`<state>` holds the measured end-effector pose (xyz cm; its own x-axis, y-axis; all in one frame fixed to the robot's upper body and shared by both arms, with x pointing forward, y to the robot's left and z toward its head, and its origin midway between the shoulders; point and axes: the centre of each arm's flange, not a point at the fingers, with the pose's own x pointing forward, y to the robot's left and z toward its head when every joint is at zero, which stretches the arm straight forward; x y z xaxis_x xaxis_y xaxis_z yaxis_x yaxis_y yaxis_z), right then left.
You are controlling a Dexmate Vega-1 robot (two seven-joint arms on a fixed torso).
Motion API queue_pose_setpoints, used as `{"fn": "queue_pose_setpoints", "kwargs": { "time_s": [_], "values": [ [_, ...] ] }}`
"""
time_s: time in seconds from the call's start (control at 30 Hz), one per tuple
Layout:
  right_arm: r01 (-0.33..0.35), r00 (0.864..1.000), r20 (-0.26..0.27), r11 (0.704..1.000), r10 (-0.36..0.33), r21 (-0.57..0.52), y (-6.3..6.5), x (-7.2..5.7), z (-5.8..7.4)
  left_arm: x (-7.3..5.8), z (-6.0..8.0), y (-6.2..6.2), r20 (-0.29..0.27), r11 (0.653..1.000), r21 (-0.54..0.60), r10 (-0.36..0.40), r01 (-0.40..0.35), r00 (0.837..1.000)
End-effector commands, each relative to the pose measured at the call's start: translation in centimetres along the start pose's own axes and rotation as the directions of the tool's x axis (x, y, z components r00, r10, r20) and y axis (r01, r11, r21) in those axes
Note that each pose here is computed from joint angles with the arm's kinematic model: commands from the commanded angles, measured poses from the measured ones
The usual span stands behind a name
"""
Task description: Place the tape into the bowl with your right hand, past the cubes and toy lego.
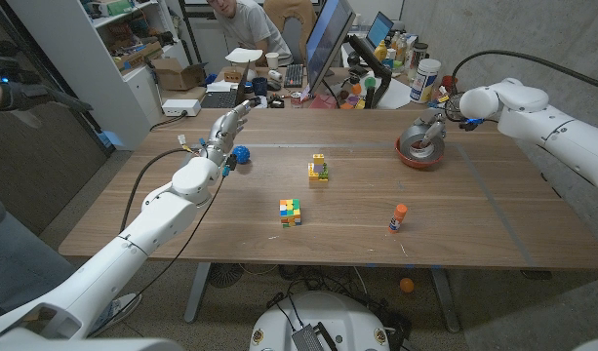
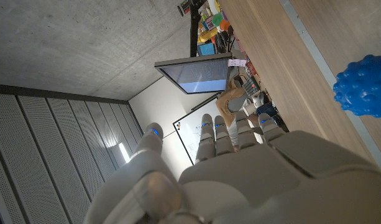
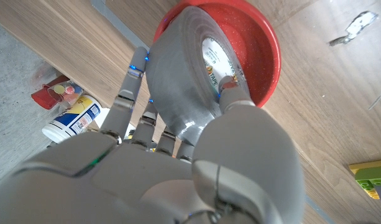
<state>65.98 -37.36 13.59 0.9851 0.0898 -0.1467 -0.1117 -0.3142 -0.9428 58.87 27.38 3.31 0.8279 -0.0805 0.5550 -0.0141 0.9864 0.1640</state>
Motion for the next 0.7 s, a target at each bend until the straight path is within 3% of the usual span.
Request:
{"fn": "queue_pose_setpoints", "kwargs": {
  "time_s": [0.03, 0.7],
  "values": [
    [-0.019, 1.000, -0.001, 1.000, 0.019, 0.000, -0.6, -0.8, 0.0, 0.1, -0.1, -0.1, 0.003, 1.000, -0.004, -0.007, 0.007, 1.000],
    [0.045, 0.999, -0.001, 0.999, -0.045, 0.020, -1.7, -2.1, 0.3, 0.0, -0.1, 0.2, 0.002, 1.000, -0.001, -0.015, 0.015, 1.000]
  ]
}}
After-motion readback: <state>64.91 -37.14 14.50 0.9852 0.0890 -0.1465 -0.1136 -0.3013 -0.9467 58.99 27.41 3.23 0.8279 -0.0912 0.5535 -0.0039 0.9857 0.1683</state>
